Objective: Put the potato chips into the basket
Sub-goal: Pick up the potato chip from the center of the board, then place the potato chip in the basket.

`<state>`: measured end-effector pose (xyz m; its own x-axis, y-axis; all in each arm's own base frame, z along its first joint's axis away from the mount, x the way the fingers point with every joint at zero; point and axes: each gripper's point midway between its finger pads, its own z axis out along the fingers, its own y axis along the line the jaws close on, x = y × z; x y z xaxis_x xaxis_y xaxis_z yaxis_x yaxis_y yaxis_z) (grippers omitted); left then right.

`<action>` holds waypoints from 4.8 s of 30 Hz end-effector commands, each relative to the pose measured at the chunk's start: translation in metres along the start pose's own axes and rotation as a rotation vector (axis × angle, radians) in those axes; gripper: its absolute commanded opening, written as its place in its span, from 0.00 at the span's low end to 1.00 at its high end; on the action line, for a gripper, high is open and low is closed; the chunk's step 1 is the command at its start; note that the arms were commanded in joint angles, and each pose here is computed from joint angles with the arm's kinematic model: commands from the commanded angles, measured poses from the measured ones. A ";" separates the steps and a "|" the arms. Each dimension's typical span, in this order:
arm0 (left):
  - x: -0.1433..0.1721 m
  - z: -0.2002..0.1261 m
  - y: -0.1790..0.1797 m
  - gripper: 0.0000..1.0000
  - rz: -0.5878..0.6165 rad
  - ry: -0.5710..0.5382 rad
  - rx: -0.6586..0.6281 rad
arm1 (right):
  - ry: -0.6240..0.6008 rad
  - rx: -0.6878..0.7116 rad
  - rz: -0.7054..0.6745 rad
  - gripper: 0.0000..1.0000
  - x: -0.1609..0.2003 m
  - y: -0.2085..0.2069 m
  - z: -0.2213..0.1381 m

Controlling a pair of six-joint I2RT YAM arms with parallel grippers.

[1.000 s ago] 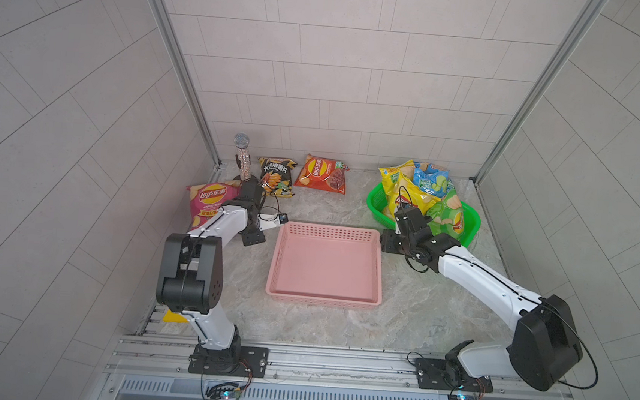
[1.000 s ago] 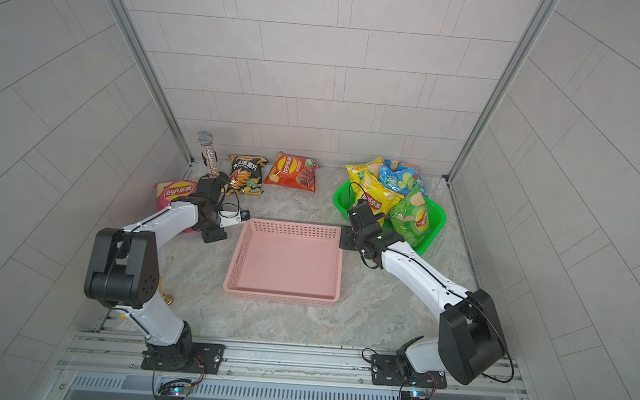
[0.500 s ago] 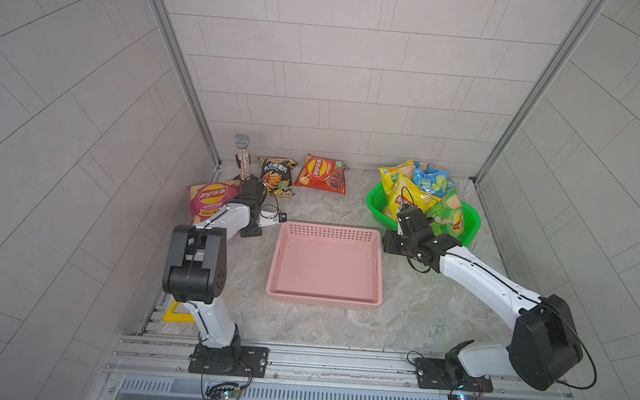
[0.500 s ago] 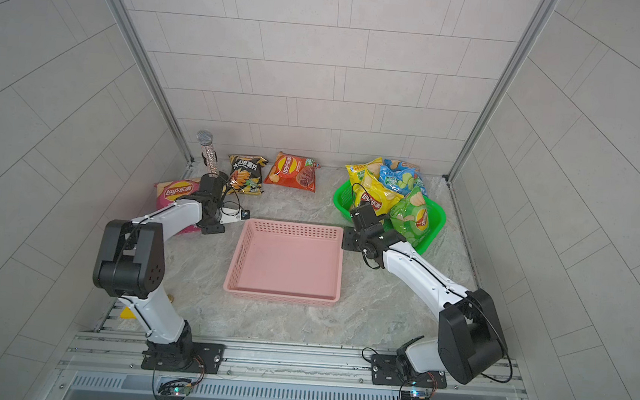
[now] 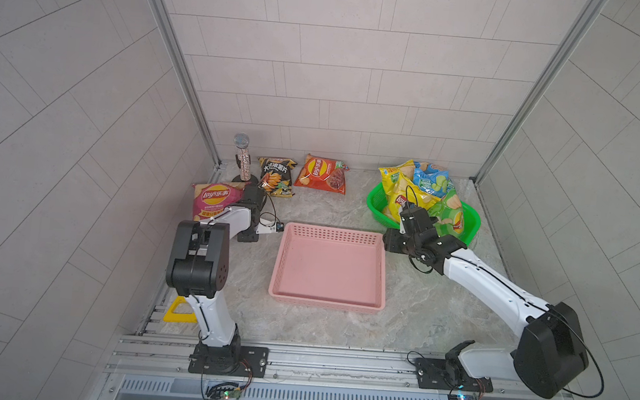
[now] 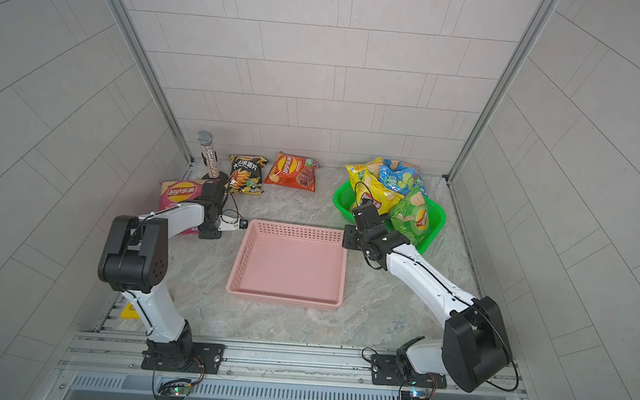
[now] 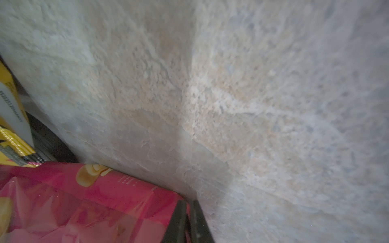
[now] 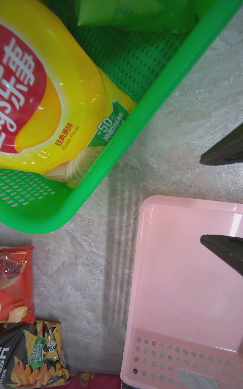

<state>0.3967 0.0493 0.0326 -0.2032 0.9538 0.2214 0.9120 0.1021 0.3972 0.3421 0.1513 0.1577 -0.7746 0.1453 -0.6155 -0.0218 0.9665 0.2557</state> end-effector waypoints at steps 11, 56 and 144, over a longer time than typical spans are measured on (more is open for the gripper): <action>0.010 -0.057 0.003 0.00 -0.024 -0.044 -0.059 | -0.036 -0.008 -0.003 0.58 -0.006 -0.001 -0.015; -0.049 -0.354 0.025 0.00 -0.057 -0.504 -0.329 | -0.019 -0.029 0.007 0.59 0.011 -0.004 -0.012; -0.139 -0.317 0.041 0.93 -0.648 -0.571 0.051 | 0.045 -0.255 -0.048 0.61 0.027 0.065 -0.067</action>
<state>0.3614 -0.1893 0.3127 -0.4276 0.7492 -0.5058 0.7151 0.6226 0.3178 0.2925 0.1775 0.1803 -0.7920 0.0995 -0.6023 -0.1374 0.9322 0.3347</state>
